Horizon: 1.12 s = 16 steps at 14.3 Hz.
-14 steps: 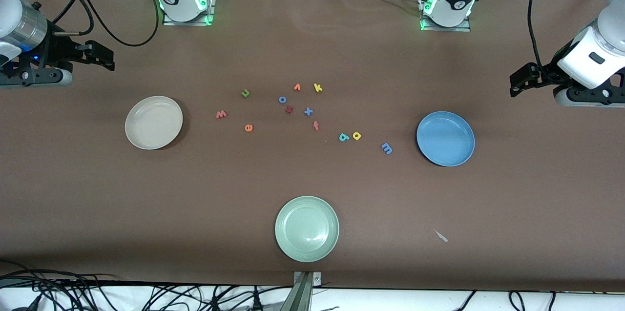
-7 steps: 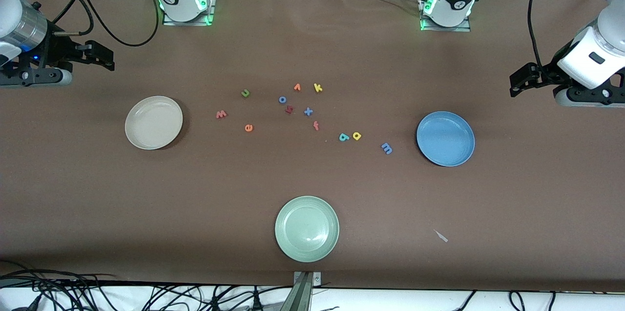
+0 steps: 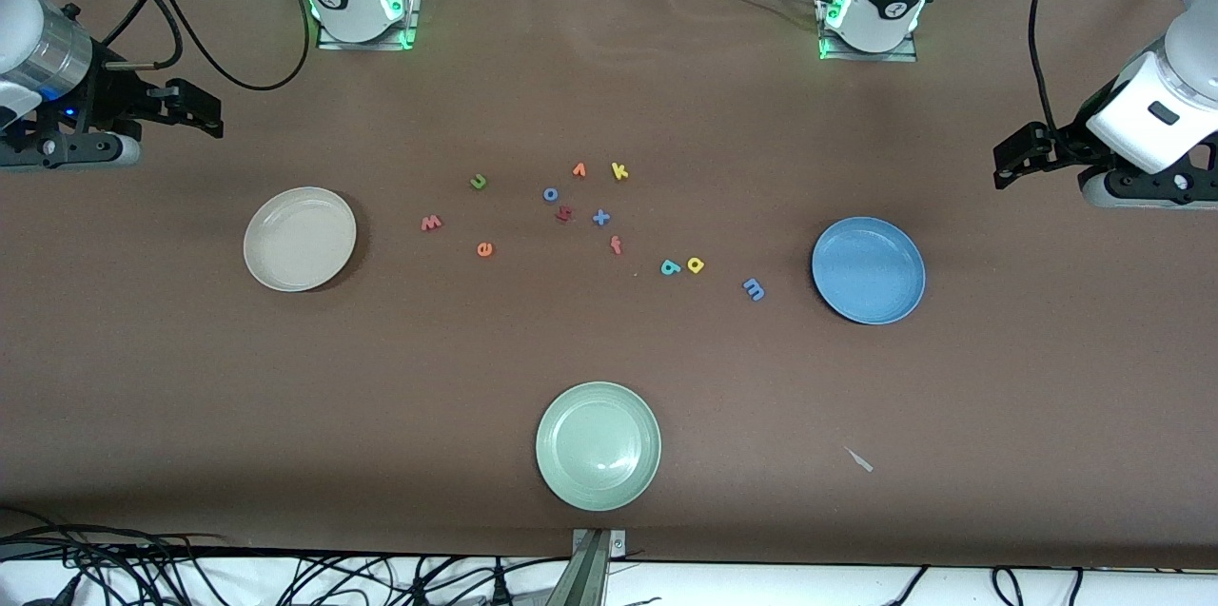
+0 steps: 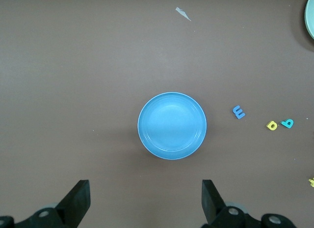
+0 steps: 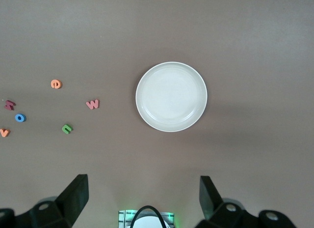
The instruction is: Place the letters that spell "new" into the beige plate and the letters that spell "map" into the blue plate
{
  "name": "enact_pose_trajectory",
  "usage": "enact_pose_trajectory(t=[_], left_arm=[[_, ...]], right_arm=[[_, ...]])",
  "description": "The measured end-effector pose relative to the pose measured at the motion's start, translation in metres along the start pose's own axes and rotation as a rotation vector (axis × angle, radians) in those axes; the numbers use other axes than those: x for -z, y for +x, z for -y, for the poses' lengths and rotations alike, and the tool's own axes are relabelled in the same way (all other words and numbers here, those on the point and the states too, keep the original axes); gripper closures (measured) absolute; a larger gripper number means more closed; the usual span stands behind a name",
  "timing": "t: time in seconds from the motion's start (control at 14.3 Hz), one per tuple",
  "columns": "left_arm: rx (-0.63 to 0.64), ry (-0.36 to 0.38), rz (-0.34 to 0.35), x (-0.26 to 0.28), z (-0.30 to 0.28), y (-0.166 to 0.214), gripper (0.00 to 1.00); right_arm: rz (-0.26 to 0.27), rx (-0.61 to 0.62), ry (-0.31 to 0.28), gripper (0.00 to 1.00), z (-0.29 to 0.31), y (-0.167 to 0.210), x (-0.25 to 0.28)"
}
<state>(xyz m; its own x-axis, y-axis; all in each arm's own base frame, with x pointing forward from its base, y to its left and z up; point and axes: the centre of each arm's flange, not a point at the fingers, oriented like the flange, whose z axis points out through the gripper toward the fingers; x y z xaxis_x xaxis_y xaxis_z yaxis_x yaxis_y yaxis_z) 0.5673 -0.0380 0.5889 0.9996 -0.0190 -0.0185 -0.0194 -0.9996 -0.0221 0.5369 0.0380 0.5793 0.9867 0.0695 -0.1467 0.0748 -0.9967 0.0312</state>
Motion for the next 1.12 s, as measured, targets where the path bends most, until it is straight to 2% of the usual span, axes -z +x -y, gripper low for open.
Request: enact_pose_trajectory(t=[1.12], left_arm=[[0.000,0.000,-0.002,0.0065,-0.0053,-0.0010,0.00]], right_arm=[[0.000,-0.001,0.000,0.00,-0.0005,0.0000,0.0000]])
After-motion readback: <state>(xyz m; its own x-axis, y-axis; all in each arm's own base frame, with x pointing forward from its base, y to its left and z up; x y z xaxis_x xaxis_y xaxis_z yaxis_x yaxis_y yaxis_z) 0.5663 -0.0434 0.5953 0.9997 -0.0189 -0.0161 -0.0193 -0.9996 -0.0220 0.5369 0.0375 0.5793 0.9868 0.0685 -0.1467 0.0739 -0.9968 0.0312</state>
